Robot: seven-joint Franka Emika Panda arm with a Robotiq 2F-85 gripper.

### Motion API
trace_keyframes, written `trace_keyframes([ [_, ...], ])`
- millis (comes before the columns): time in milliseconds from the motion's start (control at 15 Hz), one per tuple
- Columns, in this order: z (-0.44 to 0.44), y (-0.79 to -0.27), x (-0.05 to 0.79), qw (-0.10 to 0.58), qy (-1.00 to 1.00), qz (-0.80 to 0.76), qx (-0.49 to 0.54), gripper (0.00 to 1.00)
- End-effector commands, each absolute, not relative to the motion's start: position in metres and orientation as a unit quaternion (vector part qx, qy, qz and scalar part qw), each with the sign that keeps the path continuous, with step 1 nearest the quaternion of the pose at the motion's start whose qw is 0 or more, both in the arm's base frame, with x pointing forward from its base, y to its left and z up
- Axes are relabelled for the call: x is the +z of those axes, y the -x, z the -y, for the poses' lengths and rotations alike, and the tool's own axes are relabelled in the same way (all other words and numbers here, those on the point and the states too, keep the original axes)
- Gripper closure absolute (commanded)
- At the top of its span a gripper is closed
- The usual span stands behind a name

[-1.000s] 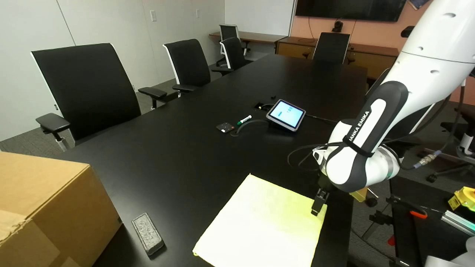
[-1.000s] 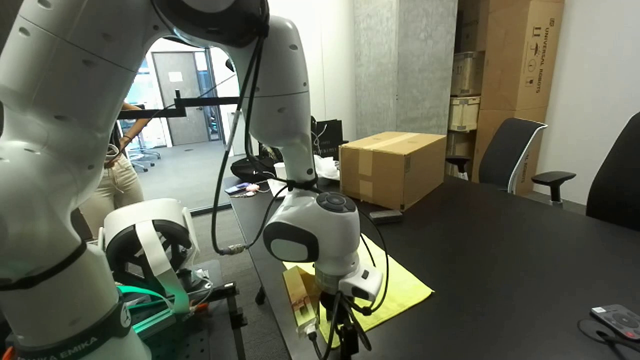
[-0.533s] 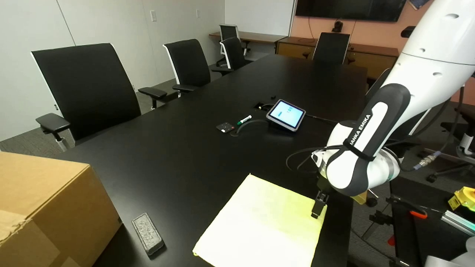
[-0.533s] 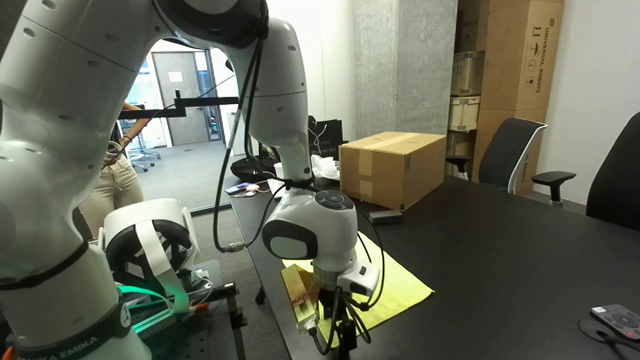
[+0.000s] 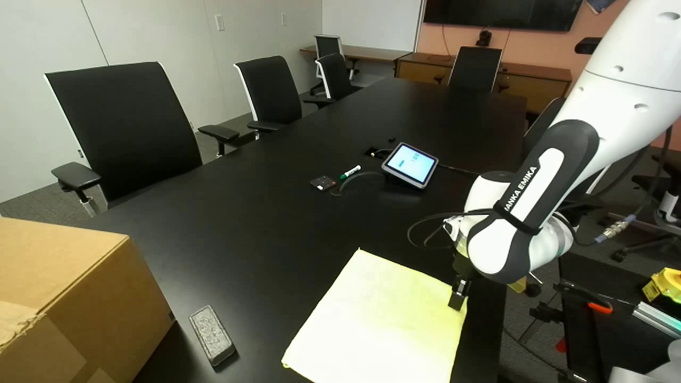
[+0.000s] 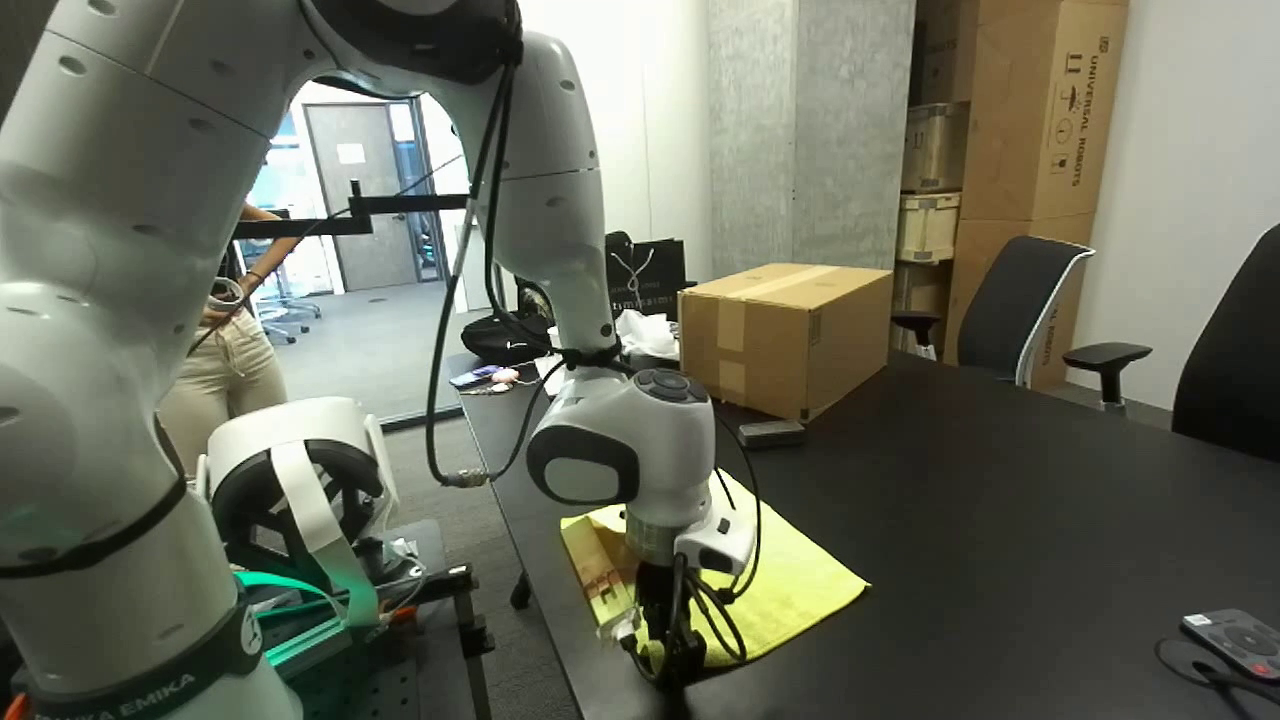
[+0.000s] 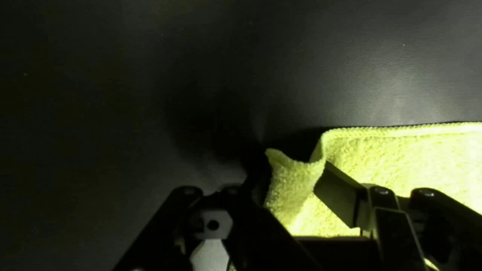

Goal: Fold the yellow towel once from bottom to top

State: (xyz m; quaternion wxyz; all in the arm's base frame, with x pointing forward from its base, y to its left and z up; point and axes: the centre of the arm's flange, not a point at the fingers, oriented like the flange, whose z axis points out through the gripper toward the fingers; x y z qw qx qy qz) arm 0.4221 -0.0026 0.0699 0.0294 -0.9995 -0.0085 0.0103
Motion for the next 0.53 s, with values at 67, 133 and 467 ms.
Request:
trace_keyframes([
  [67,0.001,-0.425,0.079,0.019,0.999,0.017,0.023,0.94],
  [133,0.003,-0.425,0.08,0.017,0.999,0.02,0.027,0.97],
  [467,0.01,-0.423,0.081,0.012,0.998,0.048,0.049,0.97],
])
